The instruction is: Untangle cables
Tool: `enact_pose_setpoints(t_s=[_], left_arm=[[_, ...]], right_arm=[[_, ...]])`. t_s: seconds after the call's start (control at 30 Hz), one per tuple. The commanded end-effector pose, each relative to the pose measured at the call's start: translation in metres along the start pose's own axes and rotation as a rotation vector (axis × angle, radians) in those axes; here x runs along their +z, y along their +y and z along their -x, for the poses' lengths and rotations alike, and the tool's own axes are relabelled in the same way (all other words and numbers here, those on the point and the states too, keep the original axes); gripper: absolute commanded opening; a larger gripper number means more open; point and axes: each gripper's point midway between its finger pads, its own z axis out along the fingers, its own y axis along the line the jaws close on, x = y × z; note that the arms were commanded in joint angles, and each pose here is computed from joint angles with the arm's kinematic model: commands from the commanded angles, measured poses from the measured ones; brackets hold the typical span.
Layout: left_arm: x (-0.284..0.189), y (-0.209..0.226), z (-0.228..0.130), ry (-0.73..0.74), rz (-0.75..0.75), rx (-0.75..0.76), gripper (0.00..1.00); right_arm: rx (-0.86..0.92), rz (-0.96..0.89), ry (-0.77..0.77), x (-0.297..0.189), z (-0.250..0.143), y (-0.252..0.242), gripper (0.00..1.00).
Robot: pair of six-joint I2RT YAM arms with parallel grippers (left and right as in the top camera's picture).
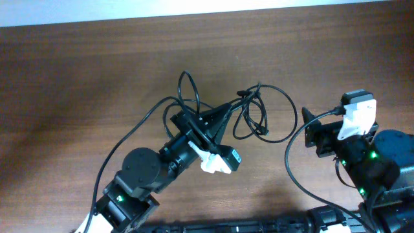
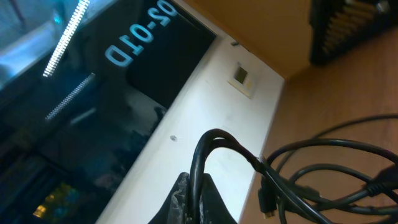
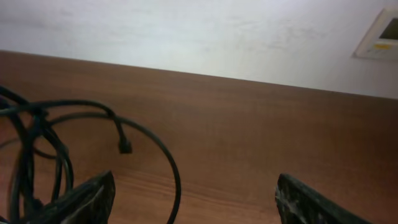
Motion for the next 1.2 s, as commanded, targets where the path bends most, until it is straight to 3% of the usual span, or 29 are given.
enact_pose_setpoints(t_s=[0.0,0.1,0.27,0.3,0.37,0.43,0.47,0.63,0.8,0.87,0.97,1.0,1.1,1.17], left_arm=[[-0.006,0.023,0.032,-0.138,0.062,0.021,0.0],[-0.012,0.027,0.059,-0.277,0.063,0.042,0.0],[-0.018,0.031,0.077,-0.37,0.072,0.062,0.0],[-0.019,0.03,0.078,-0.379,0.066,0.064,0.0],[-0.019,0.031,0.078,-0.375,0.074,0.063,0.0],[-0.017,0.054,0.054,-0.222,0.195,0.037,0.0],[-0.021,0.076,0.029,-0.073,0.311,-0.001,0.0],[-0.065,0.129,-0.046,0.379,0.689,-0.117,0.0],[-0.068,0.129,-0.052,0.414,0.701,-0.124,0.0],[-0.062,0.126,-0.051,0.377,0.694,-0.185,0.0],[-0.048,0.112,-0.057,0.39,0.63,-0.171,0.0],[-0.038,0.106,-0.05,0.335,0.59,-0.185,0.0],[0.001,0.062,0.005,-0.008,0.287,-0.165,0.0],[0.009,0.03,0.044,-0.234,0.099,-0.131,0.0]], right_arm=[[-0.04,0.019,0.036,0.008,-0.002,0.002,0.85],[-0.037,0.045,0.117,0.025,-0.015,0.006,0.85],[-0.097,0.268,0.173,0.042,-0.026,0.041,0.87],[-0.096,0.241,0.201,0.051,-0.03,0.036,0.87],[0.021,-0.067,0.273,0.064,-0.042,-0.014,0.87],[0.092,-0.246,0.274,0.059,-0.044,-0.042,0.88],[0.117,-0.32,0.265,0.056,-0.043,-0.054,0.89],[0.198,-0.44,0.27,0.048,-0.05,-0.071,0.91],[0.216,-0.443,0.266,0.048,-0.05,-0.07,0.99],[0.228,-0.315,0.273,0.054,-0.049,-0.05,0.99],[0.02,0.164,0.244,0.062,-0.035,0.025,0.99],[-0.04,0.312,0.216,0.058,-0.031,0.048,0.99],[-0.136,0.795,0.092,0.023,-0.015,0.118,0.99],[-0.124,0.829,0.104,0.029,-0.016,0.121,0.99]])
